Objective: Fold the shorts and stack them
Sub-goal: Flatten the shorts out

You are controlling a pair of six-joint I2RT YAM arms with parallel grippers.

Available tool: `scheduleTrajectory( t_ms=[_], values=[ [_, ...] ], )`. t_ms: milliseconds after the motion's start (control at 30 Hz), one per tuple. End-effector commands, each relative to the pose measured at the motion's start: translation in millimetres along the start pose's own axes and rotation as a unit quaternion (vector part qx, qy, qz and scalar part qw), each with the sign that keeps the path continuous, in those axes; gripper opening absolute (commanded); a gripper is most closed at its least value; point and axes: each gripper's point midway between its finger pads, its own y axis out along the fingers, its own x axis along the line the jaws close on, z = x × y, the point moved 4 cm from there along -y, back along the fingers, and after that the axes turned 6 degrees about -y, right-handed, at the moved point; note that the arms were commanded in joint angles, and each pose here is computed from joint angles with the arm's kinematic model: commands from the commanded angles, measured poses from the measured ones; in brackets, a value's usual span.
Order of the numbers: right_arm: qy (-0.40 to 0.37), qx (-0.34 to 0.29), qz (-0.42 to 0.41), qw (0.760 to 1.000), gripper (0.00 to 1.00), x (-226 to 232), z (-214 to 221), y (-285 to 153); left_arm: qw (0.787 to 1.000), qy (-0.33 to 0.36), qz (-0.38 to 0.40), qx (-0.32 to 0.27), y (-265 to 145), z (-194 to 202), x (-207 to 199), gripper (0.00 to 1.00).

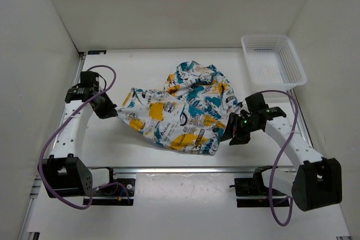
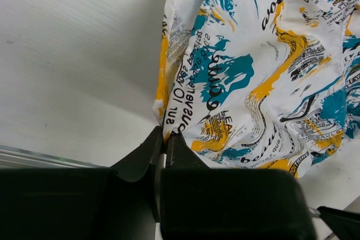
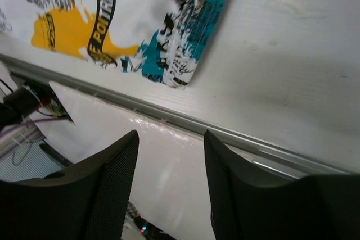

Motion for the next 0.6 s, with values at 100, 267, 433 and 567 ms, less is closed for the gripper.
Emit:
scheduleTrajectory(
  t_ms=[100,267,433,567],
  values=[
    [0.014,0.032,-0.073,0.997,0.59,34,30,23,1.0,0.012,-0.001,-0.021,-4,-8,-7,0.1],
    [0.13,0.037,-0.088,0.987,0.66,40,24,45,1.0,0.013,0.001,-0.026,-6,-9,-10,0.1],
    [0.284,-0.004,-0.125,0.951,0.65,42,18,56,0.999,0.017,0.005,-0.036,-10,-12,-15,0.1],
    [0.321,-0.005,-0.102,0.941,0.67,52,37,61,0.999,0.017,0.004,-0.049,-14,-18,-16,0.1]
  ],
)
